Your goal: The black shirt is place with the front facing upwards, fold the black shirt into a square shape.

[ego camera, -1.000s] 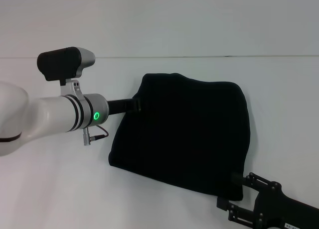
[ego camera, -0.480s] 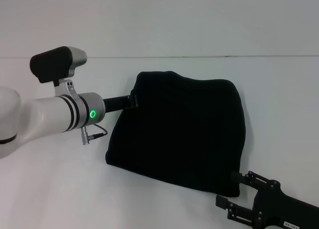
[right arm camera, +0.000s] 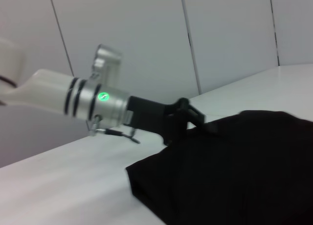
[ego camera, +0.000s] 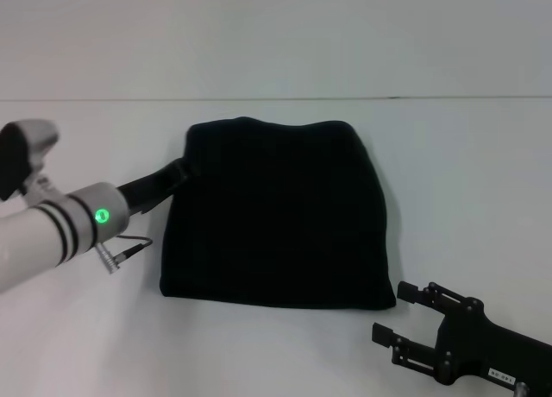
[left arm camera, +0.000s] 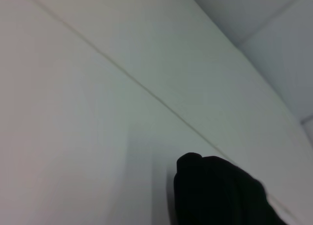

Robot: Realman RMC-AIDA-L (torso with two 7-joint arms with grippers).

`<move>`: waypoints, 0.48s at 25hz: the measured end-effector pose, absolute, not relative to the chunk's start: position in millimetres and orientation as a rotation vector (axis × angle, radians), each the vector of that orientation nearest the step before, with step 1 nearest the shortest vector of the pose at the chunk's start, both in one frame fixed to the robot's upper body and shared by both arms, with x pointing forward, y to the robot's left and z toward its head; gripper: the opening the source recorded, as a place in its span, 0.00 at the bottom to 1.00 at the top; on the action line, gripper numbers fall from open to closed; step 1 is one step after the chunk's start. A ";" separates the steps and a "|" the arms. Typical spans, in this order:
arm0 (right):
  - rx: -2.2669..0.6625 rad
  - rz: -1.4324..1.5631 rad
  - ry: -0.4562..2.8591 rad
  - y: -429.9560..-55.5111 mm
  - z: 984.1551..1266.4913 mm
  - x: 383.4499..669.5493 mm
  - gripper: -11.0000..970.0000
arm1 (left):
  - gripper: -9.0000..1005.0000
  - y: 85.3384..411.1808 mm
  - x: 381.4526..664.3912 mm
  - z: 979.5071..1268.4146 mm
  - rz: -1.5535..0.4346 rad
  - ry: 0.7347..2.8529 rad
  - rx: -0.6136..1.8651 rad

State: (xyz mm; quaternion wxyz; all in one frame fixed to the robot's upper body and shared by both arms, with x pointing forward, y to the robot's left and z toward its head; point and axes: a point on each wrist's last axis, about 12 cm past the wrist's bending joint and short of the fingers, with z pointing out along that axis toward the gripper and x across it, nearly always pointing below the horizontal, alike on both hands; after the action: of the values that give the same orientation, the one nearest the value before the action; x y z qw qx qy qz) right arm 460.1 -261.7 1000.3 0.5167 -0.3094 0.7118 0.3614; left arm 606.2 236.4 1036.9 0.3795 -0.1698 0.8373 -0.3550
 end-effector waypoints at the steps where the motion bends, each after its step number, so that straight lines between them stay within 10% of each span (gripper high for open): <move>1: -0.747 0.863 1.708 -261.7 1000.9 461.8 0.84 | 0.09 240.1 602.7 1035.0 -0.926 2.124 -0.467; 12: -0.747 0.838 1.707 -260.6 1003.1 471.1 0.84 | 0.10 255.3 573.7 1017.2 -1.060 2.048 -0.660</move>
State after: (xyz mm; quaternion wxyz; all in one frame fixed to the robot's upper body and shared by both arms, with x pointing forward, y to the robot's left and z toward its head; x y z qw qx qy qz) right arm 471.1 -260.6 1003.1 0.5221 -0.3117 0.7127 0.3497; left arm 573.7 255.3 1017.2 0.3630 -0.2565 0.7955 -0.4118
